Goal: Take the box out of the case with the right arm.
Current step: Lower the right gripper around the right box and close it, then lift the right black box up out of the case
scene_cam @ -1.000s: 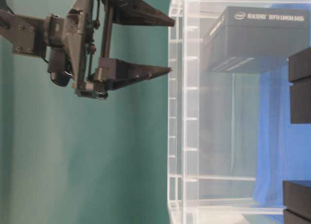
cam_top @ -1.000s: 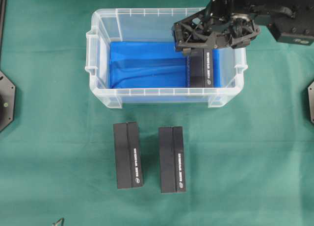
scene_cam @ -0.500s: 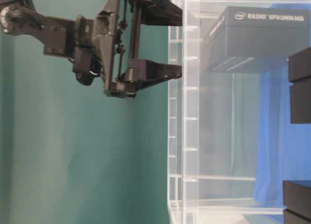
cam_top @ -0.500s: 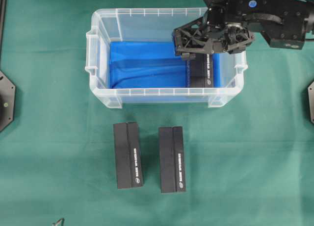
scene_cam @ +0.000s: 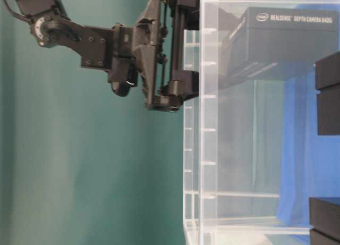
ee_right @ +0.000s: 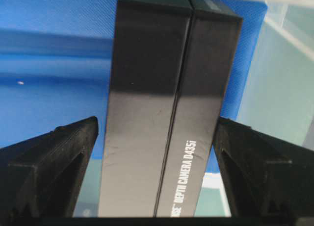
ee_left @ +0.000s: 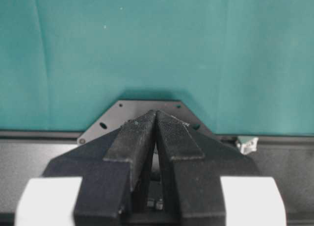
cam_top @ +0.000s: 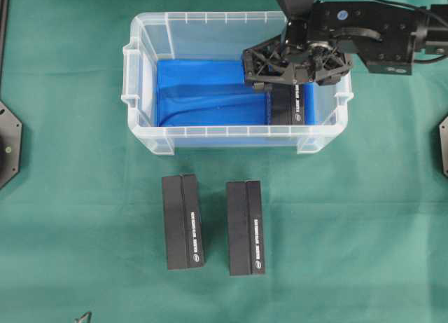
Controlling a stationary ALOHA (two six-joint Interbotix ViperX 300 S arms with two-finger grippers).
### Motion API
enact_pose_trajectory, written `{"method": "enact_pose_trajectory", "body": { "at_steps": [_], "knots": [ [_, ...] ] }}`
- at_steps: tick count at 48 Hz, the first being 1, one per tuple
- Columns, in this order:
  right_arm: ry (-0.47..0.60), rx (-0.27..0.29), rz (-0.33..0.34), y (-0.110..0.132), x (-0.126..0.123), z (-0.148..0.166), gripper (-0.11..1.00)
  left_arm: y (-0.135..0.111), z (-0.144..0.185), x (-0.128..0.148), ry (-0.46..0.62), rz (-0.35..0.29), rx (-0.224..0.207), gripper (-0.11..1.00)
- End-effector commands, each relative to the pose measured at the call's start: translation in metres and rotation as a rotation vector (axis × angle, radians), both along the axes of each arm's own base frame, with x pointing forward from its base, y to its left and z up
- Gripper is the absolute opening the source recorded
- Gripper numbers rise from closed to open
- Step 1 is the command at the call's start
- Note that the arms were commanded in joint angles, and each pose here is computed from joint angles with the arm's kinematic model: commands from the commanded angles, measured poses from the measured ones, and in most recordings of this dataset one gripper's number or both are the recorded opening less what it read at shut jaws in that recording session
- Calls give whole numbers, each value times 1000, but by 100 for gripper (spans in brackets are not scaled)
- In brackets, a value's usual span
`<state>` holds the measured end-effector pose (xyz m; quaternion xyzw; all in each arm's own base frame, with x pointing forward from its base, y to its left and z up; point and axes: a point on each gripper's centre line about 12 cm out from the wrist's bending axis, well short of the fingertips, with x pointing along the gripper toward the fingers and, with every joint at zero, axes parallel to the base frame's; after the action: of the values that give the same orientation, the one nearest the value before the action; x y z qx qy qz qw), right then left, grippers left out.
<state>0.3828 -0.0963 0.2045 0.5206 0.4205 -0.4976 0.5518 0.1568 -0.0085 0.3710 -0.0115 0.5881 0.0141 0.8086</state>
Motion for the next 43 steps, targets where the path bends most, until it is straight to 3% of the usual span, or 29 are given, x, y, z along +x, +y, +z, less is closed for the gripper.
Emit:
{"method": "enact_pose_trajectory", "body": {
  "at_steps": [1, 20, 28, 43],
  "knots": [
    [-28, 2, -3, 2, 3, 7, 90, 0, 3, 2, -12, -2, 2, 0],
    [-26, 12, -46, 1, 2, 6, 87, 0, 3, 2, -12, -2, 2, 0],
    [-22, 12, -45, 2, 2, 6, 64, 0, 3, 2, -12, -2, 2, 0],
    [-7, 16, -45, 3, 0, 6, 64, 0, 3, 2, -12, -2, 2, 0]
  ]
}}
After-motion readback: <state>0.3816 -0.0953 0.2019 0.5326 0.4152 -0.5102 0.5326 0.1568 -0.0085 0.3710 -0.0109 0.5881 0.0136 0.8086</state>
